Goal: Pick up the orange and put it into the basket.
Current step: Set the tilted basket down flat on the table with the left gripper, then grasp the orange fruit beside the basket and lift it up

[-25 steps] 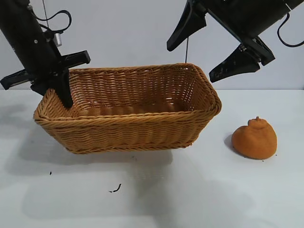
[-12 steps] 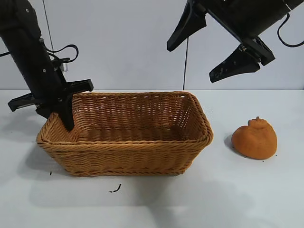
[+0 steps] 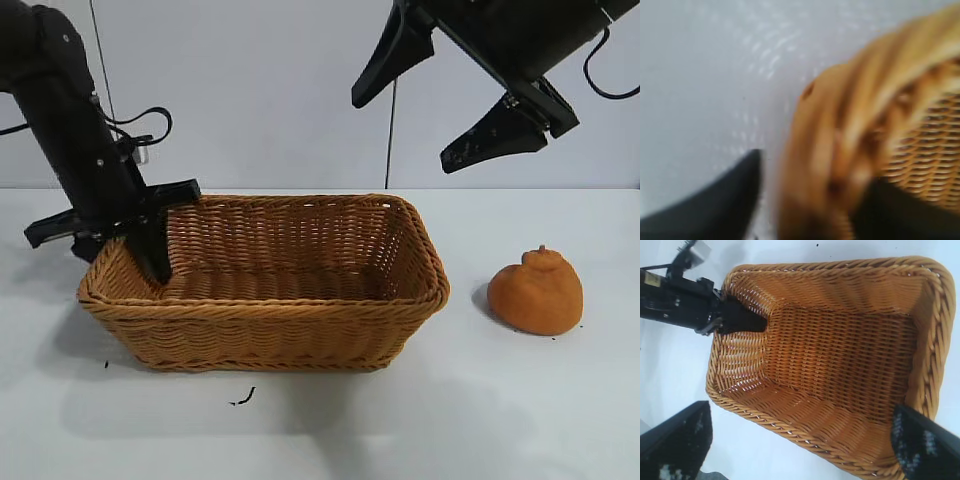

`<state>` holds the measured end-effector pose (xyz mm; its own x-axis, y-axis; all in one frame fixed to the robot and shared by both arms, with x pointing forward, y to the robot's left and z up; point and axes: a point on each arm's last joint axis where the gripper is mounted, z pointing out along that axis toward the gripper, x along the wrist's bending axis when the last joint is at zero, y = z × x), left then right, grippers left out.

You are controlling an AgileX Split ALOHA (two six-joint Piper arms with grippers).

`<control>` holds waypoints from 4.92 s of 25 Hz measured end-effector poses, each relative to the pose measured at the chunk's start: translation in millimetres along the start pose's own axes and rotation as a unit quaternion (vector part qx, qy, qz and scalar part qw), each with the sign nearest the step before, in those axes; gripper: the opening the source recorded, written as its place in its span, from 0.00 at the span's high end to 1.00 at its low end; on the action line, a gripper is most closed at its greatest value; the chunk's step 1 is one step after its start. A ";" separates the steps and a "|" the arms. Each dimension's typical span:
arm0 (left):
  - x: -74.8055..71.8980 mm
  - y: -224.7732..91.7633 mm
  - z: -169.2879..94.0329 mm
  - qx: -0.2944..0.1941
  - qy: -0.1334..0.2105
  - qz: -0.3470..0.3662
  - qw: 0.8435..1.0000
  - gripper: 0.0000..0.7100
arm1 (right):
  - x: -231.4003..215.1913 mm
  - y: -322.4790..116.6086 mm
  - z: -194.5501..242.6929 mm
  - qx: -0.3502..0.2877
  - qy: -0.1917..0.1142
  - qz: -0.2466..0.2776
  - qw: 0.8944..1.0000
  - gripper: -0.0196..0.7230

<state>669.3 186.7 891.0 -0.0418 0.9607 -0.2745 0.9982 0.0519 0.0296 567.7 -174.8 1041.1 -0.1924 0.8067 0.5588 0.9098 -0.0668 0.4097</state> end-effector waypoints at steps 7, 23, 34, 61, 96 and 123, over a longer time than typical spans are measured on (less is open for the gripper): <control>-3.2 0.2 -12.3 -0.012 -0.002 0.004 1.000 0.03 | 0.0 0.1 0.0 -0.001 0.000 0.000 1.000 0.04; -26.2 9.2 -157.7 -0.117 0.066 0.077 0.988 0.02 | -0.1 0.4 0.0 -0.002 -0.001 0.000 1.000 0.04; 57.1 14.4 -181.9 -0.127 0.115 -0.009 0.985 0.02 | -0.5 0.2 0.0 -0.001 -0.003 -0.002 1.000 0.04; 73.7 -290.8 -214.9 -0.175 0.127 0.017 0.976 0.02 | -0.9 0.3 0.0 -0.002 -0.005 -0.004 1.000 0.04; 82.7 -425.0 -205.5 -0.506 0.079 0.067 0.856 0.02 | -18.6 31.8 -45.2 0.018 -0.191 -0.095 0.977 0.04; 82.7 -425.0 -205.5 -0.506 0.079 0.067 0.856 0.02 | -159.8 23.3 46.1 0.161 -0.260 0.045 0.951 0.04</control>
<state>232.9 300.2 1053.2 -0.0148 0.9972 -0.0735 0.4502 0.0723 0.8900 636.6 -278.3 928.1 0.0232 0.9931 0.1150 0.9956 -0.0334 0.0880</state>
